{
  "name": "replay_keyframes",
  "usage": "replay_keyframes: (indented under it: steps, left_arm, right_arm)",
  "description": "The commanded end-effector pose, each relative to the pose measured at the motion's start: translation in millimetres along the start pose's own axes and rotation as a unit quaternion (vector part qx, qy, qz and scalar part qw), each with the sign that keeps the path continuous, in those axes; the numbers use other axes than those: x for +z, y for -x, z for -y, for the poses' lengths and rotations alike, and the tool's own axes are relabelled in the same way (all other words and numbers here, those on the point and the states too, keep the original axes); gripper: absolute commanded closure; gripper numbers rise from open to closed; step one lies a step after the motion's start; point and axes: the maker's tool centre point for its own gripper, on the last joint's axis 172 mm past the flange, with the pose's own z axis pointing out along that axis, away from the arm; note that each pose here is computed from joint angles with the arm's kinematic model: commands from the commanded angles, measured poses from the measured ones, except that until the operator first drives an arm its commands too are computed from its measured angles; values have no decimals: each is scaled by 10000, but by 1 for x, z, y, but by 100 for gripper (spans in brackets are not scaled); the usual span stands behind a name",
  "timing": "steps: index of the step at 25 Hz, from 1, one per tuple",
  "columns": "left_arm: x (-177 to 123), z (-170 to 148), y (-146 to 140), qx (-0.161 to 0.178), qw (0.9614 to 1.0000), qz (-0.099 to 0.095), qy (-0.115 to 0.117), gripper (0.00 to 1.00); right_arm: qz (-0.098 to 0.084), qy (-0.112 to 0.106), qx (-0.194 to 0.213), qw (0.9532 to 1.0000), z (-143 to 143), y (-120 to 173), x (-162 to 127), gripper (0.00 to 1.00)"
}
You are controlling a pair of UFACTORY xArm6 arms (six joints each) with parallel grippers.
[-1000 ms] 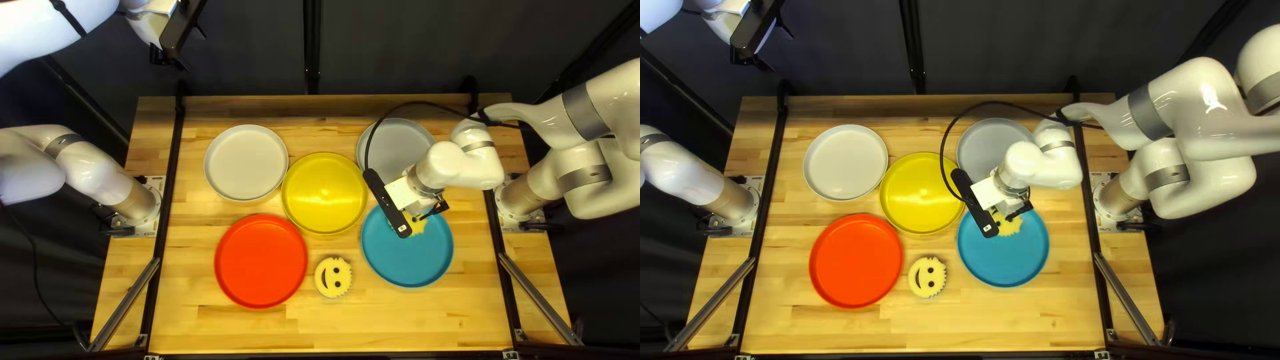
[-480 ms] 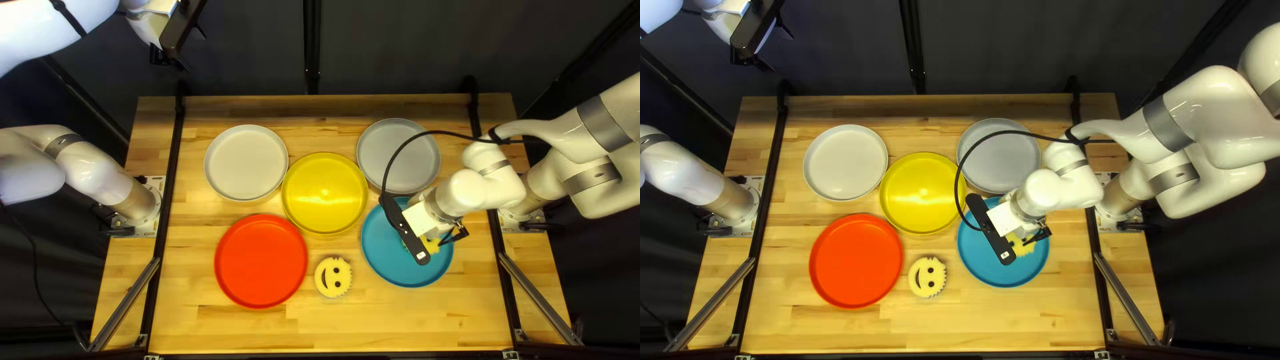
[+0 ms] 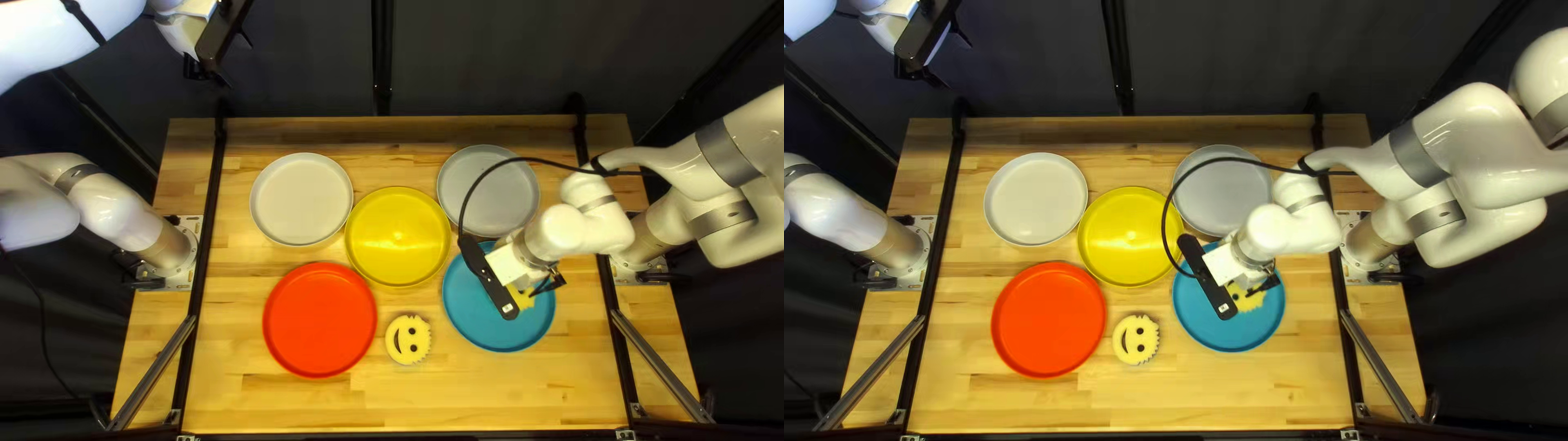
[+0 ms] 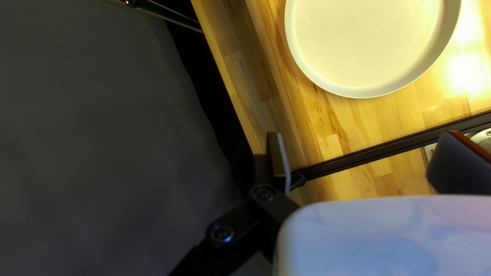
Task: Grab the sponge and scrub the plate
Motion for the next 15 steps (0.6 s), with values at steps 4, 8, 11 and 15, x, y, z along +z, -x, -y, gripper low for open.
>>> replay_keyframes:
  steps: [4, 8, 11, 15]
  left_arm:
    - [0, 0, 0, 0, 10000, 0, 0, 0]
    - [0, 0, 0, 0, 10000, 0, 0, 0]
    - [0, 0, 0, 0, 10000, 0, 0, 0]
    - [0, 0, 0, 0, 10000, 0, 0, 0]
  right_arm:
    - [-18, 81, -7, 10000, -7, -16, -4, 100]
    - [-1, 104, -53, 9999, 12, -16, -2, 100]
    - [18, 108, -86, 9999, 28, -16, -1, 100]
    - [32, 102, -115, 9999, 50, -14, 1, 100]
